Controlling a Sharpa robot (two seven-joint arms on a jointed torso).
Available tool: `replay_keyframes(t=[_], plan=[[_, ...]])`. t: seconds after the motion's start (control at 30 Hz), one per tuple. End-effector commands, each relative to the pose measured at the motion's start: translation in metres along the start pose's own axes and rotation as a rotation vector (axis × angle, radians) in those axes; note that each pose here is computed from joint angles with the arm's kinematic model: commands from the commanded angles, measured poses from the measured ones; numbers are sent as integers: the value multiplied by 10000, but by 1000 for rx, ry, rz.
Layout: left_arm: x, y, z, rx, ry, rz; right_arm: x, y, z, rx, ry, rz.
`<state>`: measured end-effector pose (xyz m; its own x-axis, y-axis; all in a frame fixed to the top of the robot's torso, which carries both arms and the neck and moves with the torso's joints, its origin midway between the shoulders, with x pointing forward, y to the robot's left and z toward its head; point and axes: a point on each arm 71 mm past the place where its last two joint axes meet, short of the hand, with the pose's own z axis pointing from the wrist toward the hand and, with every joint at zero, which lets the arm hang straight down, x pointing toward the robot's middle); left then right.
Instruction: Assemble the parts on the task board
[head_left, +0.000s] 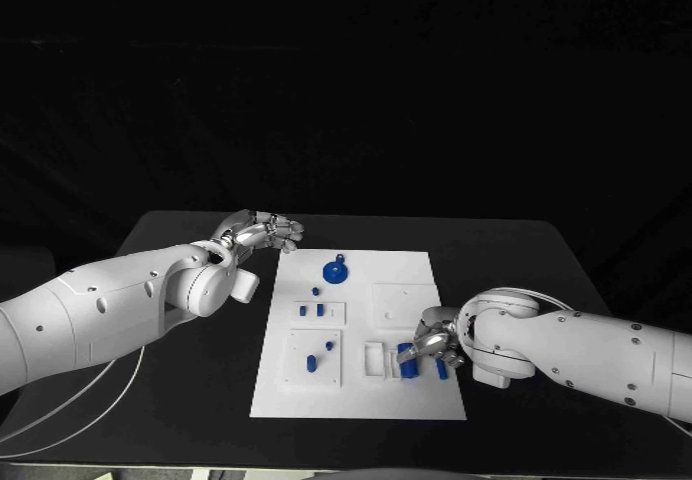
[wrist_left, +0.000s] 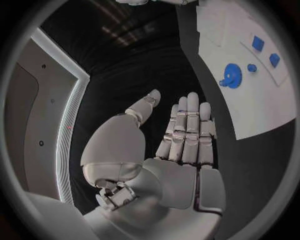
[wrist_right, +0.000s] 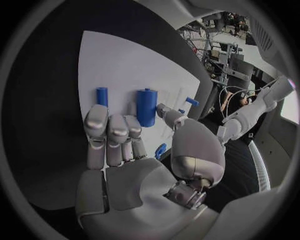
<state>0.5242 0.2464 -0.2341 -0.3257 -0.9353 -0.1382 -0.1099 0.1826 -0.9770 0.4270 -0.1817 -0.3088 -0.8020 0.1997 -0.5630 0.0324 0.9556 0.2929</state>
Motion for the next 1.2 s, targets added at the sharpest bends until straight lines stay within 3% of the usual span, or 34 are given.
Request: replay_keyframes(t=[0.03,0.43,0.9,1.2], plan=[[21,-17,-2,13,17,-11,95,-8,49,5,11,-32],[19,-17,-4,12,16,-11,138,19,75,1,18,-33],[-13,-10,-9,10,9,-9,121,-13,-13,-11,-28,4],[-35,-5,-10,9,4,-8,-113,54,-197,-40,-99,37]])
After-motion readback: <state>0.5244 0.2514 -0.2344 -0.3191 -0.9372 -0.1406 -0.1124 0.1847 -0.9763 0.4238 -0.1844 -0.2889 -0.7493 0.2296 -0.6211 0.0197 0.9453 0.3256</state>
